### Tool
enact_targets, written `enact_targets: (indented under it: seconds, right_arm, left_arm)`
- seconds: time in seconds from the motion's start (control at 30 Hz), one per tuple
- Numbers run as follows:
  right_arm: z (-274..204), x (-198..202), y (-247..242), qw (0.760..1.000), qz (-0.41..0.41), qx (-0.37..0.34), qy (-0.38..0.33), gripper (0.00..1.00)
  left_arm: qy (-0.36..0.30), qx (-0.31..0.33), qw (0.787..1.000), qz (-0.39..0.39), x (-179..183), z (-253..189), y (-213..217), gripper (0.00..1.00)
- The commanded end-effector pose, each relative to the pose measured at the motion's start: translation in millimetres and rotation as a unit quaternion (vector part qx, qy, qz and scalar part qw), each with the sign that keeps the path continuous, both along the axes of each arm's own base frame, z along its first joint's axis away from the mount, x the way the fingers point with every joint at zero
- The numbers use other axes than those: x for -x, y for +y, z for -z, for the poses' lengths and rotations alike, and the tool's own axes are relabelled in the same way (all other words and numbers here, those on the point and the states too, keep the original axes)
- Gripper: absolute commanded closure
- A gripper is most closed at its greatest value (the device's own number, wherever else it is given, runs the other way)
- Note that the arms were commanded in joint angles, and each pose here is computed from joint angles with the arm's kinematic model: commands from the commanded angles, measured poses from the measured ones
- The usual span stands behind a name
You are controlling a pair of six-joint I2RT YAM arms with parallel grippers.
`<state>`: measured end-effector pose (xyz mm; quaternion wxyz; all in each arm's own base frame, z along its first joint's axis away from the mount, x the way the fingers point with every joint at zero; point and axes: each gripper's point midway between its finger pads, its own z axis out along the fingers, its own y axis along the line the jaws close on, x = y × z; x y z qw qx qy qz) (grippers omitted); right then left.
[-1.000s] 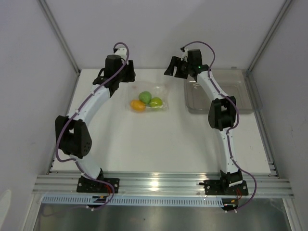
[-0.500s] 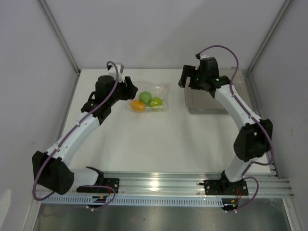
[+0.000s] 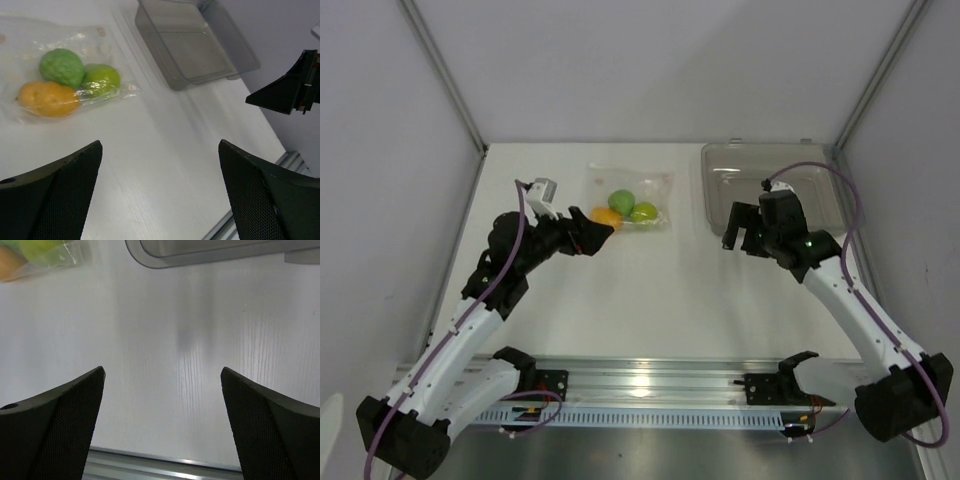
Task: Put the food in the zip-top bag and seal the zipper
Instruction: Reset both arms
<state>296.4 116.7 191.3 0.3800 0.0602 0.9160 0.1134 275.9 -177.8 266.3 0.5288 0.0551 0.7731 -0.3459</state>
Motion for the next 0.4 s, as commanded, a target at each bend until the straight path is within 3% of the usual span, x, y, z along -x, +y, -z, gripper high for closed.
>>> enact_targets:
  seconds: [0.0, 0.1, 0.13, 0.2, 0.23, 0.3, 0.33, 0.37]
  right_arm:
    - [-10.5, 24.8, -15.5, 0.999, 0.041, -0.01, -0.015, 0.01]
    - [-1.9, 41.7, -20.6, 0.999, 0.052, -0.015, 0.005, 0.01]
    - [1.5, 45.4, -20.7, 0.998, 0.054, -0.018, 0.01, 0.01]
    - [11.6, 55.7, -22.3, 0.998, 0.055, -0.02, 0.021, 0.0]
    - [14.5, 58.9, -21.7, 0.998, 0.057, -0.025, 0.024, 0.01]
    - [22.2, 65.2, -16.8, 0.998, 0.046, -0.041, 0.024, 0.01]
    - [16.4, 68.0, -14.0, 0.998, 0.033, -0.053, 0.007, 0.01]
    - [11.1, 72.3, -1.4, 0.997, 0.001, -0.082, -0.002, 0.0]
  left_arm:
    - [-0.002, 0.063, 0.997, 0.05, 22.8, -9.3, -16.0, 0.0]
    - [-0.006, 0.102, 0.992, 0.07, 37.6, -6.8, -20.3, 0.0]
    - [0.01, 0.107, 0.991, 0.076, 42.4, 11.7, -21.8, 0.01]
    - [-0.006, 0.143, 0.984, 0.102, 52.9, -0.5, -27.4, 0.0]
    - [0.014, 0.15, 0.982, 0.11, 57.7, 19.2, -29.5, 0.0]
    - [-0.009, 0.197, 0.971, 0.134, 65.2, 1.6, -34.5, 0.0]
    - [0.011, 0.207, 0.966, 0.154, 74.8, 23.8, -37.9, 0.01]
    - [-0.041, 0.25, 0.95, 0.182, 84.3, -5.2, -39.3, 0.0]
